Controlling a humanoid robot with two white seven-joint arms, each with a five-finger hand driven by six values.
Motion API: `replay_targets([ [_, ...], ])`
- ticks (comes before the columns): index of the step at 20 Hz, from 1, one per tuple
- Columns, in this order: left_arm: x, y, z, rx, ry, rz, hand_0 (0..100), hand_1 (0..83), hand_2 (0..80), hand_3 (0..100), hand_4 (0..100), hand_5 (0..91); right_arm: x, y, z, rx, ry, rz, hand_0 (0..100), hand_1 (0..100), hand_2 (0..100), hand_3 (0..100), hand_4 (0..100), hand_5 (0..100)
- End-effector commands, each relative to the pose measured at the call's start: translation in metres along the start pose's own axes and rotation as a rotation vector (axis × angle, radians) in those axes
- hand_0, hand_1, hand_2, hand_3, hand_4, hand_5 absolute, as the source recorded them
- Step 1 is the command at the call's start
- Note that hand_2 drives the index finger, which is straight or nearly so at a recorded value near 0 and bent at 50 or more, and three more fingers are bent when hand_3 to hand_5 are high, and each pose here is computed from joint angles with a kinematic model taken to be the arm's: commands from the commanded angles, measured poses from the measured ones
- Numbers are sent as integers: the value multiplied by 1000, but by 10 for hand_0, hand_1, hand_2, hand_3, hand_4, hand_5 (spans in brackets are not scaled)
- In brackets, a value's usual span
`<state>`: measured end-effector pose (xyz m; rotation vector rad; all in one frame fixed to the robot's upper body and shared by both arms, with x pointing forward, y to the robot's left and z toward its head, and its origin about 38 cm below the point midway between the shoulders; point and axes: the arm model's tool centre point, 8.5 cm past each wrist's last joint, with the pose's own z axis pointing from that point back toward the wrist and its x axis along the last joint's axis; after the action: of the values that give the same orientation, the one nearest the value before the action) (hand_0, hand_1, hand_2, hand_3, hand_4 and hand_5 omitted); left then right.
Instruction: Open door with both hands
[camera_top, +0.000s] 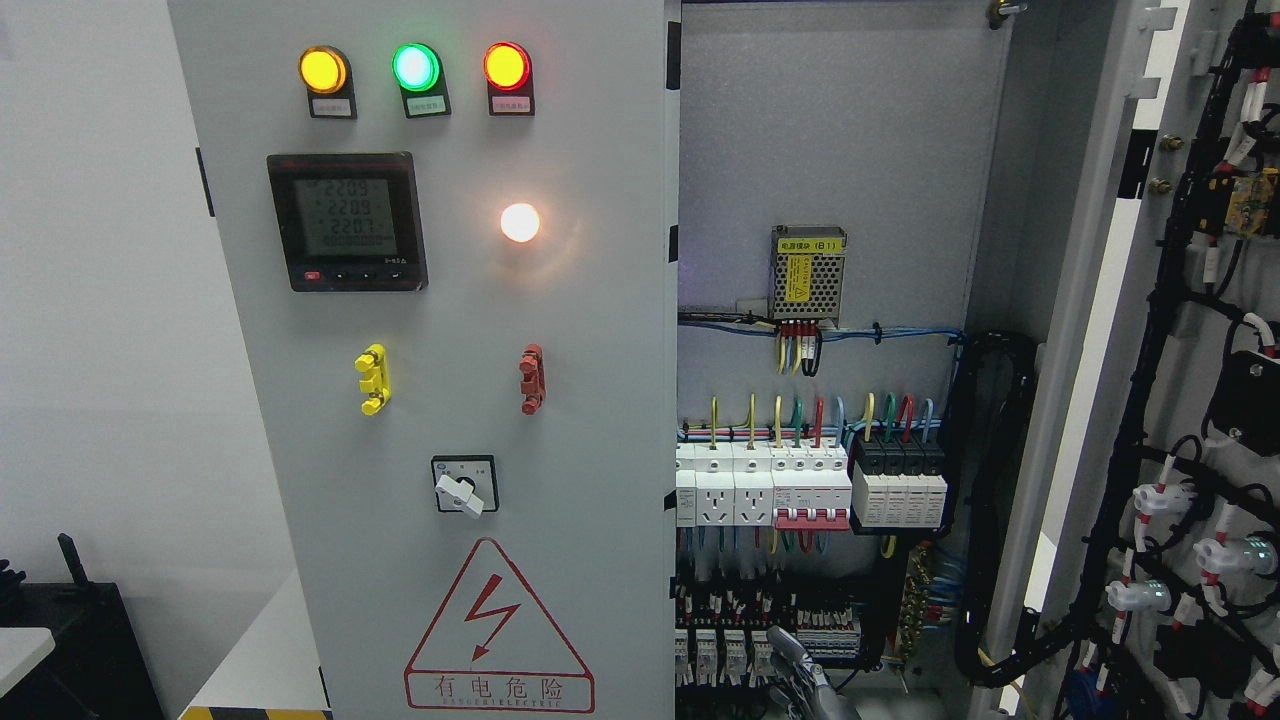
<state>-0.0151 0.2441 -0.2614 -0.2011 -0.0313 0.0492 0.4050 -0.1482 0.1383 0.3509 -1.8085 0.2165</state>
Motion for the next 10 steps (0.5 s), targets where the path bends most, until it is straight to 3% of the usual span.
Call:
replay_targets([
  [1,-1,-18,-4,-29,2,-7,0,0,0,0,42,0,-1,1,-8,20,9,6,0,0,0,0,0,0],
  [10,-1,-18,-4,-29,2,-7,0,0,0,0,42,0,-5,-2,-33,40,35,37,0,0,0,0,0,0],
])
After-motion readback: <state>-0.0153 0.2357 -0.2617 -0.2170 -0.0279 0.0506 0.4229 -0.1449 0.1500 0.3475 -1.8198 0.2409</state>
